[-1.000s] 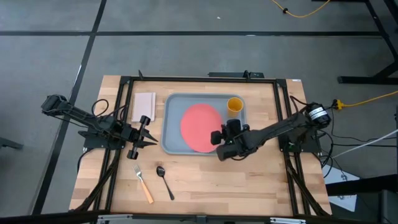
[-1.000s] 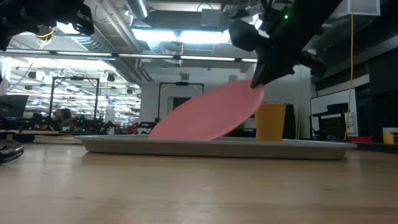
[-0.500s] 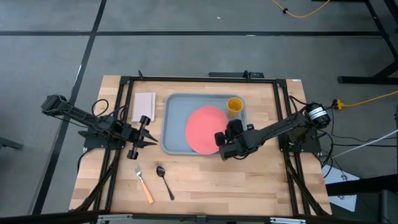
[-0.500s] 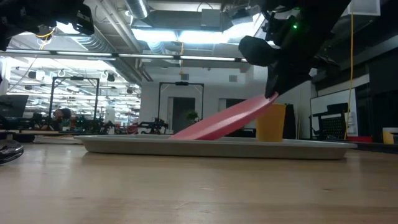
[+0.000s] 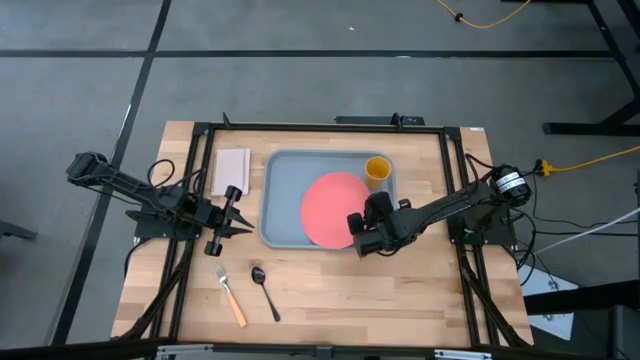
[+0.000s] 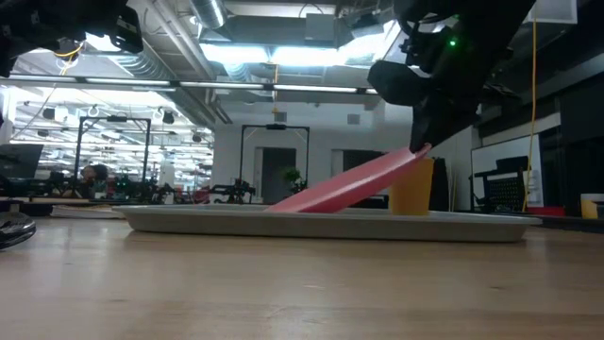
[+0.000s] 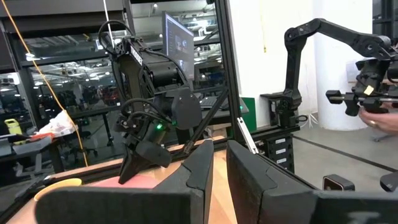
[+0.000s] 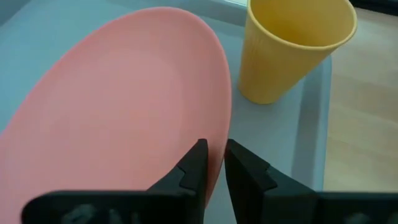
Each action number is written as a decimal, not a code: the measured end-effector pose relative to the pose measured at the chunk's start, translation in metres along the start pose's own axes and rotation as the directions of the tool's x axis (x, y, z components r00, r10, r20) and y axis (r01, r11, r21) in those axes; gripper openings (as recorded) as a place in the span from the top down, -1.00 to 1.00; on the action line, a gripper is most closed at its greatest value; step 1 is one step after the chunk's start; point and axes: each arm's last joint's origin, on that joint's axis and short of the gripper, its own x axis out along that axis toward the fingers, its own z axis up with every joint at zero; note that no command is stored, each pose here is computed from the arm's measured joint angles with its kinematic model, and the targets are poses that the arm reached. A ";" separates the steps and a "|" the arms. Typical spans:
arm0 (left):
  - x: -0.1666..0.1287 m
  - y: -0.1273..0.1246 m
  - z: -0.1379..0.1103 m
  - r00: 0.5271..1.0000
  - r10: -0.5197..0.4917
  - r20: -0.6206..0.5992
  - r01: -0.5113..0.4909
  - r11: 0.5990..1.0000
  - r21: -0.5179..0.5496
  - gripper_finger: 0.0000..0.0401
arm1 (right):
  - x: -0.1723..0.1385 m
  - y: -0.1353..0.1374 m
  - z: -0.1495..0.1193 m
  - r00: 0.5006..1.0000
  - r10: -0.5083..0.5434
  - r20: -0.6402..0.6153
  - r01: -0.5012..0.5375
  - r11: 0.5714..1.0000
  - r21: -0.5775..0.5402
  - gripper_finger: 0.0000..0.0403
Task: Pick and place plate/cup/fork/spoon on tray
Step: Put the pink plate on the serving tray
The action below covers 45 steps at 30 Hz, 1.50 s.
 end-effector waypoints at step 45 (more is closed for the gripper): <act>0.000 0.000 0.000 1.000 0.000 0.000 0.000 1.000 0.000 0.81 | 0.060 0.058 -0.032 0.947 0.230 -0.225 -0.280 0.933 -0.228 0.51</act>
